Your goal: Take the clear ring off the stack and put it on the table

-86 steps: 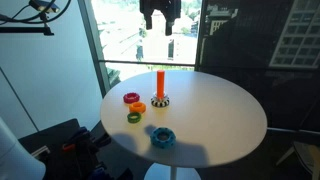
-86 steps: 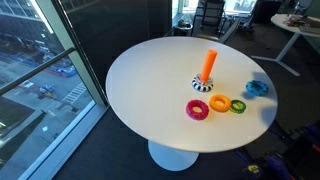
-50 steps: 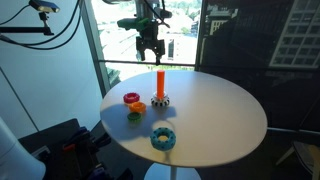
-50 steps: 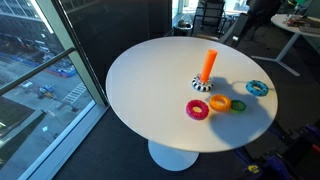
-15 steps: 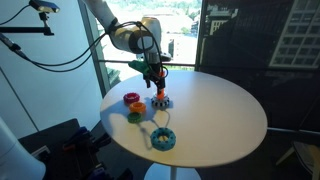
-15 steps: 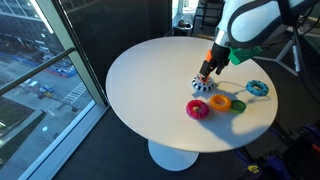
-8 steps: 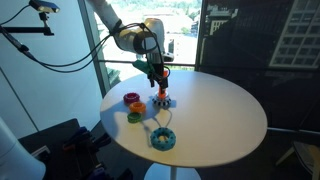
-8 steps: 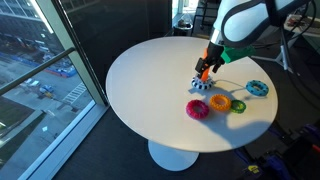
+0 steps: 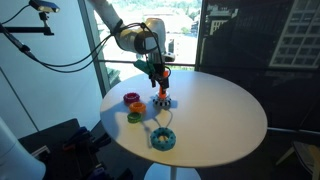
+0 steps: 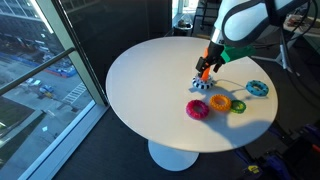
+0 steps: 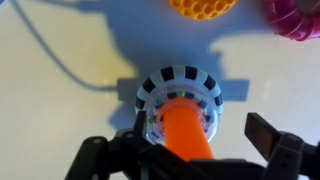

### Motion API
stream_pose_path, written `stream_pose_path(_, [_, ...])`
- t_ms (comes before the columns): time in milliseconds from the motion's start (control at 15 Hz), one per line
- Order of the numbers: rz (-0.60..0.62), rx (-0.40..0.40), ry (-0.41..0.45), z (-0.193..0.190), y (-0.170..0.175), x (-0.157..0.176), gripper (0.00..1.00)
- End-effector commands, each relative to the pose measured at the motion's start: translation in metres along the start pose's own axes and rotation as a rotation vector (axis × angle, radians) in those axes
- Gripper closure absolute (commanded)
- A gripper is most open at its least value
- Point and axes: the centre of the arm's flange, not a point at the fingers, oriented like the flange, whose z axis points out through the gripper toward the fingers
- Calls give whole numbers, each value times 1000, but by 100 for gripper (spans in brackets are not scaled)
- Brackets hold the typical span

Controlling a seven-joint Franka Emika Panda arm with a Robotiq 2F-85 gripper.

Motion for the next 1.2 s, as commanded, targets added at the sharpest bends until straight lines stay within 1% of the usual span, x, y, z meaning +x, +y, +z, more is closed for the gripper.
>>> stream_pose_path(0, [-2,-6,-3,-11,5,-15,0])
stream_pose_path(200, [-12,-3,-7,-21,10,-30,0])
stream_pose_path(467, [-5,-16,-21,-24,18,-47,0])
stream_pose_path(667, [-2,-23,-33,-16,22,-50,0])
stream_pose_path(1133, [-10,-41,-64,5,19,-42,0])
